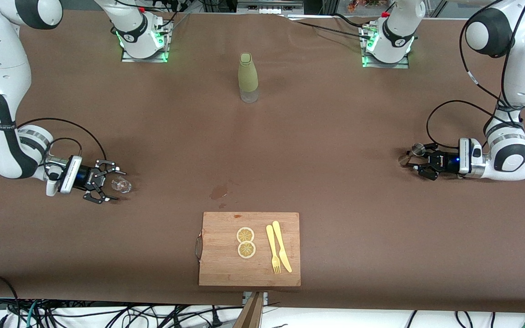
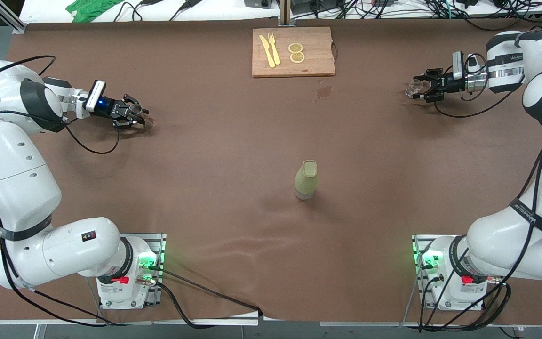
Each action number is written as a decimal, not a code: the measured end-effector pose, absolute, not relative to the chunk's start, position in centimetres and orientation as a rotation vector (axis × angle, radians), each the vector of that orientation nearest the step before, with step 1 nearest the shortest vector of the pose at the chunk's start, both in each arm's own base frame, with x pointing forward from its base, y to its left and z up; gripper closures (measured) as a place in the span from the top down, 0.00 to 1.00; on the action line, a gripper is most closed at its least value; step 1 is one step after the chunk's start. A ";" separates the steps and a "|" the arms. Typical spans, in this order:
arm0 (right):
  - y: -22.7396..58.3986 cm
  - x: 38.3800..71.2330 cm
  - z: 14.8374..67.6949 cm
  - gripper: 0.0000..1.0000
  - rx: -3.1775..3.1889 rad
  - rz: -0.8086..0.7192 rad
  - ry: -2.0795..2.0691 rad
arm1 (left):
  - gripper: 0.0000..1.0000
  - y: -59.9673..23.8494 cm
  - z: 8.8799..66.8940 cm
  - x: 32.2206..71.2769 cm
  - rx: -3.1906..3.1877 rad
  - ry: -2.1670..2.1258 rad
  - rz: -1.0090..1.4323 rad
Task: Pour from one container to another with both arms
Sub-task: 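Close the left gripper on the jigger while the right gripper grasps the glass, then lift the glass with the right gripper and carry it above the jigger, then tilt the glass with the right gripper, pouring liquid into the jigger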
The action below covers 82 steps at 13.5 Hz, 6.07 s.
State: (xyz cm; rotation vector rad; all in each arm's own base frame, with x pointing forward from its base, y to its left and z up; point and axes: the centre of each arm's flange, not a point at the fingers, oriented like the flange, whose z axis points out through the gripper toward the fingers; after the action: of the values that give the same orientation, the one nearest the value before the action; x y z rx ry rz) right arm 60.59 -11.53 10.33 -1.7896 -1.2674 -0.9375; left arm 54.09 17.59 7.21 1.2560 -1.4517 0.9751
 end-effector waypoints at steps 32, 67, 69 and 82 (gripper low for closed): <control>-8.9 60.9 7.9 0.36 -1.707 -0.985 -1.255 | 0.21 -10.6 16.5 63.4 1.292 -1.502 0.735; 18.5 70.2 18.8 0.30 -1.755 -0.775 -1.342 | 0.21 -49.5 16.0 60.2 1.804 -1.135 0.786; 18.5 69.8 18.8 0.30 -1.709 -0.723 -1.362 | 0.21 -50.0 15.6 59.8 1.810 -1.136 0.778; 21.1 69.3 21.8 0.30 -1.807 -0.392 -1.406 | 0.21 -50.2 14.6 59.9 1.823 -1.138 0.774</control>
State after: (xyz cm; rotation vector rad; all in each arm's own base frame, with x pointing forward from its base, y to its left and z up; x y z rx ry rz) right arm 69.30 21.07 21.82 -1.8066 -1.4060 -0.3916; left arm 59.89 -50.23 14.55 1.8231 -1.1385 0.7744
